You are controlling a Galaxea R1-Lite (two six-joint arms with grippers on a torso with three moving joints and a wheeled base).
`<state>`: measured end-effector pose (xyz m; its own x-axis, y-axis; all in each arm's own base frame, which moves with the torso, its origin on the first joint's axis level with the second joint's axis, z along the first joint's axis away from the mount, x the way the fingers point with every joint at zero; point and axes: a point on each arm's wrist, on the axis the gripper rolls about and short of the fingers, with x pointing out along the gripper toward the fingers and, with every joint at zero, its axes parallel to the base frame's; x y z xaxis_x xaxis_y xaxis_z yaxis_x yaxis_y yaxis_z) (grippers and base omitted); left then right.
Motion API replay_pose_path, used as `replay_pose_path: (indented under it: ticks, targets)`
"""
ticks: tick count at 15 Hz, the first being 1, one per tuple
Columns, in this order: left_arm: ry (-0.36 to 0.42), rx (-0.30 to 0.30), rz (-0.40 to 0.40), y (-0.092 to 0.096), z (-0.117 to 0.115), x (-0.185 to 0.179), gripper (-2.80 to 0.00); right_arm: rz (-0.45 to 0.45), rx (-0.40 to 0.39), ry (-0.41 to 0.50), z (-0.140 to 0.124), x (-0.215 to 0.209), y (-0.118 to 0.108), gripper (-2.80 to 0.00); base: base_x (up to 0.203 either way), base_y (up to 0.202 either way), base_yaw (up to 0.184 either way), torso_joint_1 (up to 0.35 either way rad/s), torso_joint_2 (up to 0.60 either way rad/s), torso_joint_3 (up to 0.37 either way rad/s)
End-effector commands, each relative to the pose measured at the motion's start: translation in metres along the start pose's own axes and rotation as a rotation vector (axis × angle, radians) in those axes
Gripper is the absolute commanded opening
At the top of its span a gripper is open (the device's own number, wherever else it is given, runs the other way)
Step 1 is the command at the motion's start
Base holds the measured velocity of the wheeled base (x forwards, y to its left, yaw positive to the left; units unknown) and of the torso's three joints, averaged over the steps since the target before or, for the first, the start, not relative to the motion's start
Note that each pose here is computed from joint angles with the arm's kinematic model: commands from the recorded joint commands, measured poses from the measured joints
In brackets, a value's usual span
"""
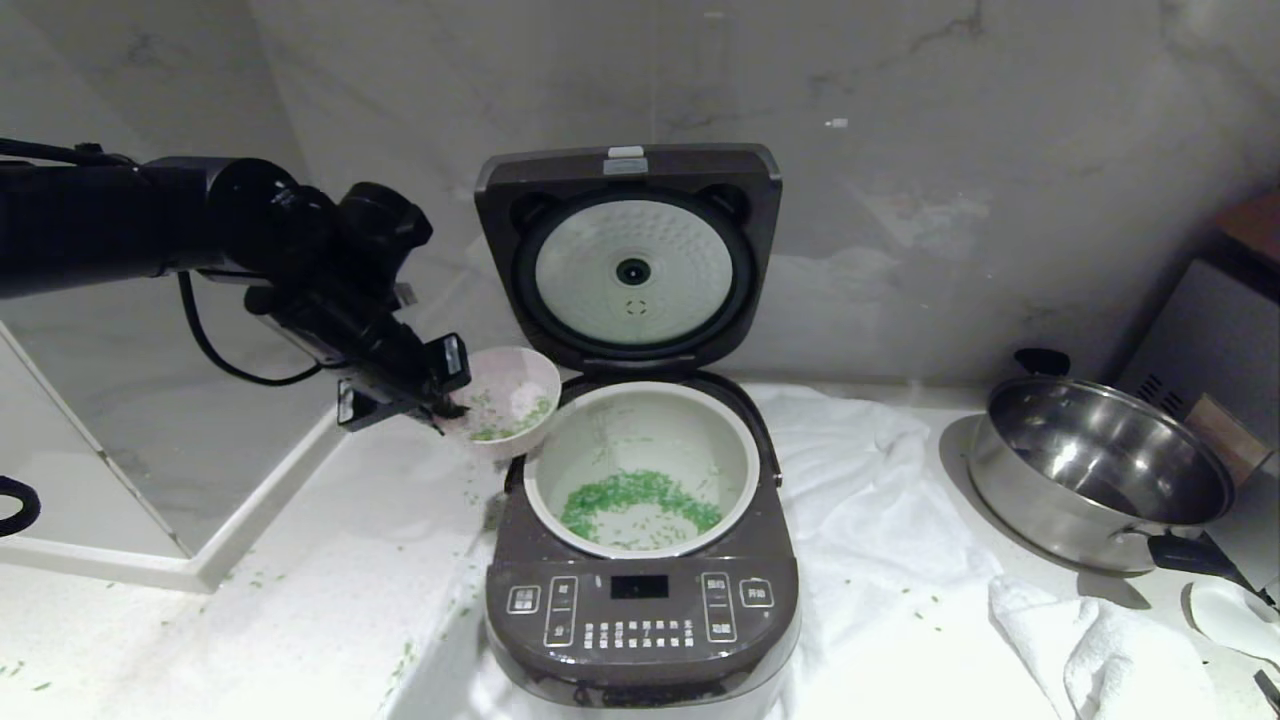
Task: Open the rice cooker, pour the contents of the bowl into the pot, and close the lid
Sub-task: Pour the water from the bowl into the rice cooker
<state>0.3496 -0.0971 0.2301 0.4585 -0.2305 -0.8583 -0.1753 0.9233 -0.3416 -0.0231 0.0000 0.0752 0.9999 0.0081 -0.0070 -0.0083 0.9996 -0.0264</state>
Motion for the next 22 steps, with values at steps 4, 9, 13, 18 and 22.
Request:
replay_pose_path:
  ticks: [4,9,13,18,22]
  targets:
    - [0.049,0.082,-0.046,-0.037,-0.024,0.009,-2.8,0.001,-0.001,0.001,0.0,0.0,0.0,-2.8,0.0,0.0,0.0,0.0,0.0,0.0]
    - [0.012,0.076,-0.117,-0.064,-0.035,0.022,-2.8,0.001,-0.001,0.002,0.0,0.0,0.0,-2.8,0.0,0.0,0.0,0.0,0.0,0.0]
    - [-0.094,0.09,-0.099,-0.078,-0.04,0.043,-2.8,0.001,-0.001,0.001,0.0,0.0,0.0,-2.8,0.0,0.0,0.0,0.0,0.0,0.0]
    - [-0.248,0.109,-0.085,-0.09,-0.056,0.067,-2.8,0.001,-0.001,0.002,0.0,0.0,0.0,-2.8,0.0,0.0,0.0,0.0,0.0,0.0]
    - [-0.421,0.088,-0.248,-0.086,-0.069,0.079,-2.8,0.001,-0.001,0.002,0.0,0.0,0.0,-2.8,0.0,0.0,0.0,0.0,0.0,0.0]
